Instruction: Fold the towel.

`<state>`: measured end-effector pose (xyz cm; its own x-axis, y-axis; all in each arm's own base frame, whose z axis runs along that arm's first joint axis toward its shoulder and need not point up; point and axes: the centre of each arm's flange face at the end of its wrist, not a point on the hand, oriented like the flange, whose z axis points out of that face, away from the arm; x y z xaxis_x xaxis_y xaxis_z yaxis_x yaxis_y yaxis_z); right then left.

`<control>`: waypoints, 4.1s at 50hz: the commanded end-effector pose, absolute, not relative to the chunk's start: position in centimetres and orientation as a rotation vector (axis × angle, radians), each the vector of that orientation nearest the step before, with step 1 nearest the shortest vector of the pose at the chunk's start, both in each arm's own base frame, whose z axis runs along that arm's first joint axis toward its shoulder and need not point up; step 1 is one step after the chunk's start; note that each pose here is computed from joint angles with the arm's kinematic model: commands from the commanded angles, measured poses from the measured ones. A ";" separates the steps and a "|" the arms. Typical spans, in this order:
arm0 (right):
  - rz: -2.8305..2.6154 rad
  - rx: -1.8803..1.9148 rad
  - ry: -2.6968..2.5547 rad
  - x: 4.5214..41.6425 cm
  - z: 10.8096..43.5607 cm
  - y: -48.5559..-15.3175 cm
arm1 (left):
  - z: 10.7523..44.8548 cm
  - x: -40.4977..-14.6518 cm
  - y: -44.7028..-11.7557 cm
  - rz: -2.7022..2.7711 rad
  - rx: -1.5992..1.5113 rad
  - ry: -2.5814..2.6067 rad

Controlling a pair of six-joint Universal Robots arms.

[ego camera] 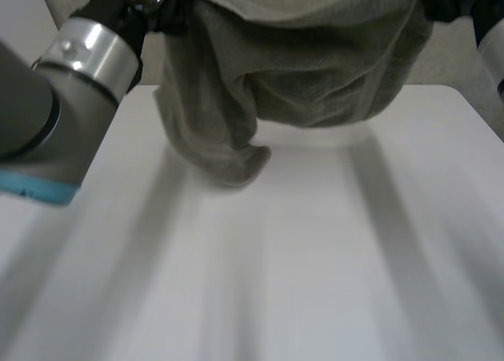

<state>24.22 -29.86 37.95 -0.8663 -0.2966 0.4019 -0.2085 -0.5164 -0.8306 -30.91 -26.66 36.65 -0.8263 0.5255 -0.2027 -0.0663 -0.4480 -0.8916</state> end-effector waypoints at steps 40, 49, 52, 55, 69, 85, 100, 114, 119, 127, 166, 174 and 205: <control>-1.795 -1.012 2.256 17.5 20.9 -28.1 | 13.0 -28.6 -20.2 1.791 -1.158 -2.142; -1.789 -0.918 2.299 16.3 20.7 -29.1 | 12.6 -27.3 -21.3 1.798 -1.116 -2.224; -1.798 -0.909 2.303 16.1 20.8 -29.3 | 12.4 -26.9 -21.5 1.793 -1.108 -2.242; -1.802 -0.895 2.314 15.7 20.9 -29.5 | 12.3 -26.6 -21.6 1.794 -1.101 -2.254; -1.811 -0.869 2.339 14.9 20.8 -29.9 | 11.3 -25.7 -23.3 1.784 -1.073 -2.314; -1.769 -0.829 2.395 13.5 21.3 -30.0 | 13.4 -24.3 -24.6 1.873 -1.003 -2.327; -1.768 -0.953 2.312 12.7 25.7 -28.0 | 24.2 -20.3 -24.4 2.147 -0.863 -2.178; -1.866 -1.081 2.184 15.0 27.9 -30.1 | 25.3 -20.8 -29.0 2.152 -0.891 -2.093; -1.905 -1.163 2.170 17.9 27.0 -32.5 | 22.9 -21.7 -32.9 2.093 -0.894 -2.139; -2.316 -1.163 1.964 20.4 30.3 -38.1 | 26.2 -23.8 -39.7 2.313 -0.851 -1.935; -2.030 -1.123 2.016 15.7 23.8 -31.1 | 20.0 -20.1 -31.7 1.991 -0.919 -2.032; -2.004 -1.072 2.012 12.6 27.6 -27.9 | 23.9 -18.2 -27.6 2.004 -0.885 -2.033; -1.855 -1.239 2.155 18.3 19.7 -36.5 | 17.4 -21.3 -38.0 1.792 -0.856 -2.139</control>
